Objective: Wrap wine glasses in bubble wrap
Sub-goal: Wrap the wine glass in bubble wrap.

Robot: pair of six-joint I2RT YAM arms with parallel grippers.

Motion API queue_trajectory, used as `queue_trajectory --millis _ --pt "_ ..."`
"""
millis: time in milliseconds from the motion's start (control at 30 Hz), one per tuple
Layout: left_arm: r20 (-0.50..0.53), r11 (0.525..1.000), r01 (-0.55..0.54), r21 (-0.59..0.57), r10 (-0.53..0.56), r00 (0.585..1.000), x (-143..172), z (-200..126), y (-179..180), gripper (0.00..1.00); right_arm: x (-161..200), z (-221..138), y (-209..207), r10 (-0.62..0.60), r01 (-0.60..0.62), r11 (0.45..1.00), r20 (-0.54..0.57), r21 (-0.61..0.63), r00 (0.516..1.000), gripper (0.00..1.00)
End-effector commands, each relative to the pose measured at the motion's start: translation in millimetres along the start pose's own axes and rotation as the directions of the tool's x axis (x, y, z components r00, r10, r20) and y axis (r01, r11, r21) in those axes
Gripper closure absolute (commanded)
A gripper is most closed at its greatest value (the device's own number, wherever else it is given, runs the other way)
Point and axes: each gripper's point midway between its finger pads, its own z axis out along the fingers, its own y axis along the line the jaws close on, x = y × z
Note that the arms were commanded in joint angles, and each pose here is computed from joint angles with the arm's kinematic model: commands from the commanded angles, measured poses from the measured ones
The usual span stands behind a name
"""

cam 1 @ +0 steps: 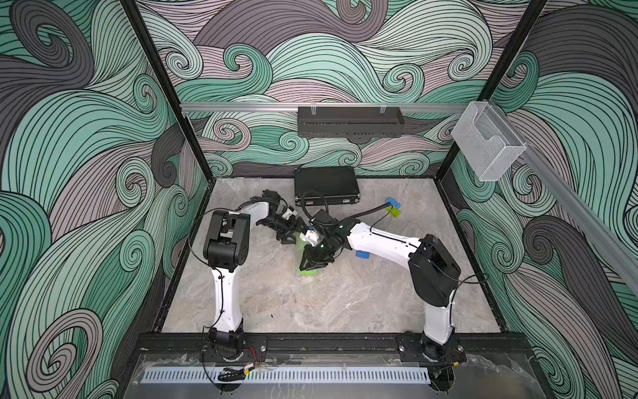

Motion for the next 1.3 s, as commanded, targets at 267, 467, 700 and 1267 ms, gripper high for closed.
queue_trajectory --millis 267,467,700,1267 --pt "-0.037 0.971 0.092 -0.22 -0.103 0.994 14.6 16.5 56.4 0.25 -29.4 -57.5 1.0 0.096 -0.086 0.993 0.125 -0.078 0.988 0.62" --pt "-0.036 0.971 0.093 -0.22 -0.103 0.994 14.1 16.0 55.9 0.25 -42.1 -41.7 -8.1 0.179 -0.169 0.981 0.104 -0.097 0.978 0.55" --pt "-0.038 0.971 0.09 -0.221 -0.101 0.994 14.3 16.3 56.4 0.25 -51.8 -22.6 -8.4 0.215 -0.205 0.969 0.065 -0.137 0.974 0.52" --pt "-0.05 0.967 0.091 -0.239 -0.105 0.993 13.1 18.6 61.4 0.25 -45.1 -23.7 -5.9 0.221 -0.211 0.962 0.04 -0.175 0.974 1.0"
